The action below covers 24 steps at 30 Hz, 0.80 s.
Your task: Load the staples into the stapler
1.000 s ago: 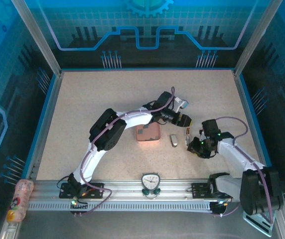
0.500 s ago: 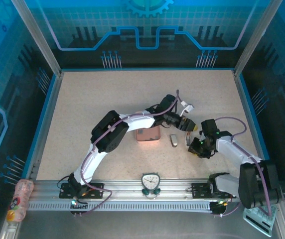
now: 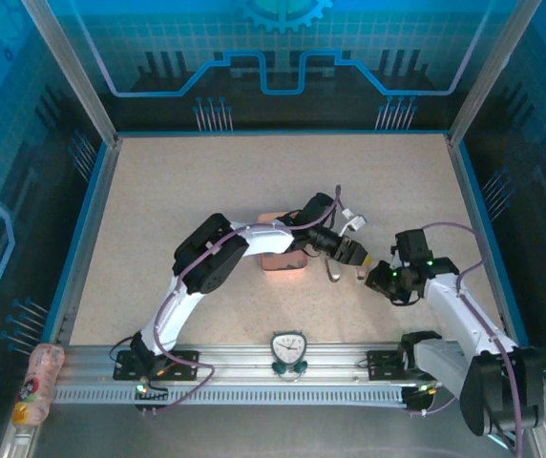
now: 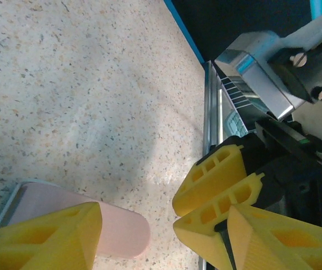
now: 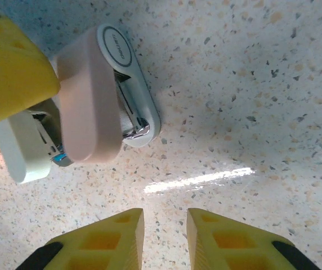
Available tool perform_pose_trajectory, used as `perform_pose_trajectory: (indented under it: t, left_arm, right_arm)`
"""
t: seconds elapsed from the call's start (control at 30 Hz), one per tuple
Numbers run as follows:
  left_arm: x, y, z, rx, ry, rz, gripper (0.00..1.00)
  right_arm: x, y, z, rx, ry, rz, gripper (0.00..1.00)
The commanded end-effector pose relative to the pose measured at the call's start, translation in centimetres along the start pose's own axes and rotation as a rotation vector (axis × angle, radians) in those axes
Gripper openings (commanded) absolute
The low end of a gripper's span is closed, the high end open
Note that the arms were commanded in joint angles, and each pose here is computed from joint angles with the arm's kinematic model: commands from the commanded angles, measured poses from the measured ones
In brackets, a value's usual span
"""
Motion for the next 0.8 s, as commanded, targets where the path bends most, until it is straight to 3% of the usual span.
perform_pose_trajectory:
  t: [0.0,0.2,0.4,0.63,0.77]
  left_arm:
    - [-2.0,-1.7,2.0,0.032,-0.052,0.027,0.64]
    - [-5.4,-1.1,4.4,0.037,-0.17,0.096,0.64]
    - [-6.5,-1.0,4.8,0.045,-0.185,0.114,0.64]
    - [-7.4,-0.6,5.1,0.043,-0.204,0.144,0.65]
    - [-8.3,-0.4,5.3,0.044,-0.213,0.172,0.65]
  right_arm:
    - [-1.2,0.5,0.6,-0.017,-0.007,-0.002,0.3]
    - [-0.9,2.7,2.7,-0.076,-0.006,0.022,0.31]
    - [1.1,3.5,4.0,-0.102,0.033,0.016,0.28]
    - [4.9,-1.0,1.8,-0.038,0.165,-0.193,0.21]
    - [4.7,-0.2,2.1,-0.062,0.147,-0.181,0.2]
Point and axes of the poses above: each hand's point on the last joint's axis, 136 mm out from that joint toward the fingers, its own x axis out along the fingers, its own y axis along the line the jaws close on, z = x × y, the point moved 1 cm from there along -x, back along the fingers, and after that the axes turned 10 degrees about x, right-handed, at the moved point
